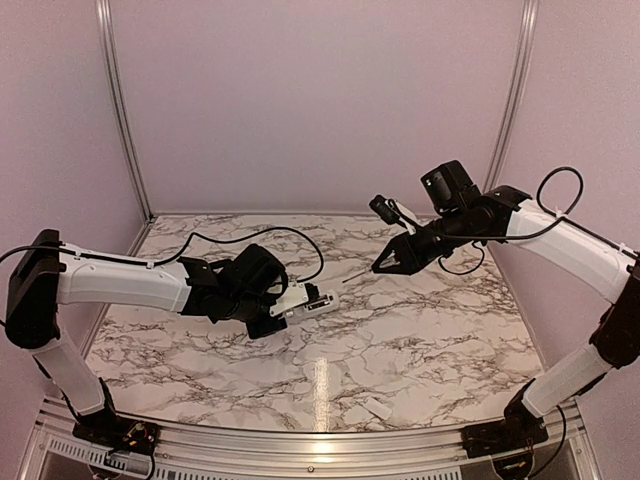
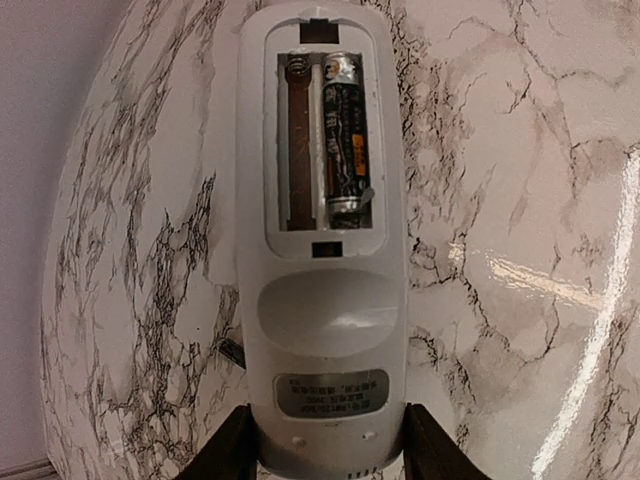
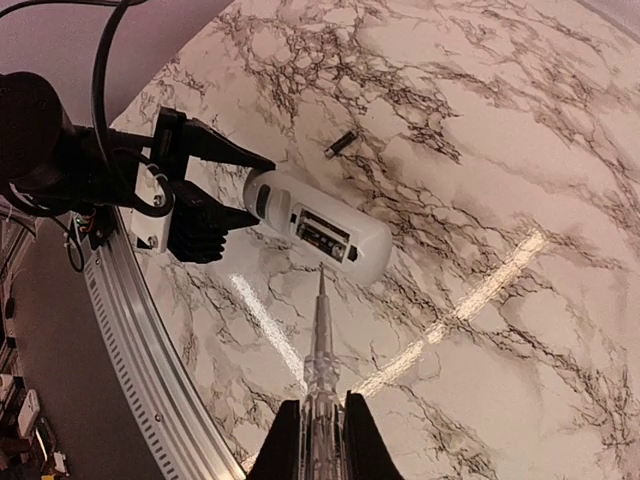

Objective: Unload the batteries from the remote control

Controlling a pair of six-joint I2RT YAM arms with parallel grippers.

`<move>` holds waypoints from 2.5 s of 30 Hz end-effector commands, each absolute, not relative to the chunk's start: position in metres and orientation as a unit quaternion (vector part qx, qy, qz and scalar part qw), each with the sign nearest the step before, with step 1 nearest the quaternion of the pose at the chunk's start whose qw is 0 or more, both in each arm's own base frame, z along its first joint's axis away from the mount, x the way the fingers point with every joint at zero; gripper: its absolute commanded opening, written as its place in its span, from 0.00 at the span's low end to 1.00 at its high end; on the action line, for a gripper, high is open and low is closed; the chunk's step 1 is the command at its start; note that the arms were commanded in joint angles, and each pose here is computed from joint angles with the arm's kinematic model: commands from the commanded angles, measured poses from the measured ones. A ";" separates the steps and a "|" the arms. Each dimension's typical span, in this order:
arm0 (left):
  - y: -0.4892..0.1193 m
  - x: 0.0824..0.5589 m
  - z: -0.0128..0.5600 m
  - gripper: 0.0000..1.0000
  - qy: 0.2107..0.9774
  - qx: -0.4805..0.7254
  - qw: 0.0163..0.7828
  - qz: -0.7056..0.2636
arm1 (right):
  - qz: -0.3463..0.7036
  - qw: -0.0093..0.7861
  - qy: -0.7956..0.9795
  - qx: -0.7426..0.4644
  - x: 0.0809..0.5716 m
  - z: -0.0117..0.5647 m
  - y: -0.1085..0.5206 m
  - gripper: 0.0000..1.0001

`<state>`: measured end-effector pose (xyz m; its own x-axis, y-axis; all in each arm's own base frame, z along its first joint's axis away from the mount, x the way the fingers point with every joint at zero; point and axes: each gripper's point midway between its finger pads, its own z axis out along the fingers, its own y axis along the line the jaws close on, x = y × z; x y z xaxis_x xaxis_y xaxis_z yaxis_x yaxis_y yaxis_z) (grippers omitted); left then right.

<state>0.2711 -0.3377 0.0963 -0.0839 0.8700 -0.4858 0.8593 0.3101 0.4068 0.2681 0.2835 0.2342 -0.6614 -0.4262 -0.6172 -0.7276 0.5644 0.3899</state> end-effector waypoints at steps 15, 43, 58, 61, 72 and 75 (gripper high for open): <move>-0.357 0.273 0.129 0.06 0.646 0.664 0.376 0.024 | 0.328 0.190 0.798 -0.468 0.244 0.218 0.328 0.00; -0.363 0.268 0.131 0.01 0.632 0.674 0.380 0.038 | 0.265 0.185 0.819 -0.474 0.267 0.188 0.324 0.00; -0.362 0.272 0.135 0.01 0.621 0.678 0.390 0.059 | 0.292 0.157 0.815 -0.475 0.249 0.178 0.325 0.00; -0.362 0.275 0.137 0.01 0.620 0.676 0.392 0.064 | 0.295 0.151 0.815 -0.475 0.247 0.176 0.325 0.00; -0.361 0.275 0.130 0.01 0.622 0.679 0.383 0.070 | 0.305 0.156 0.809 -0.477 0.244 0.183 0.326 0.00; -0.360 0.273 0.123 0.00 0.623 0.684 0.374 0.069 | 0.307 0.165 0.806 -0.478 0.245 0.190 0.327 0.00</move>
<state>0.2641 -0.3501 0.1078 0.2113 0.9179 -0.3360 0.8254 0.0165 0.5643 0.2576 0.3229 0.1745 -0.5093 -0.6737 -0.5354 -0.8606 0.4012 0.3138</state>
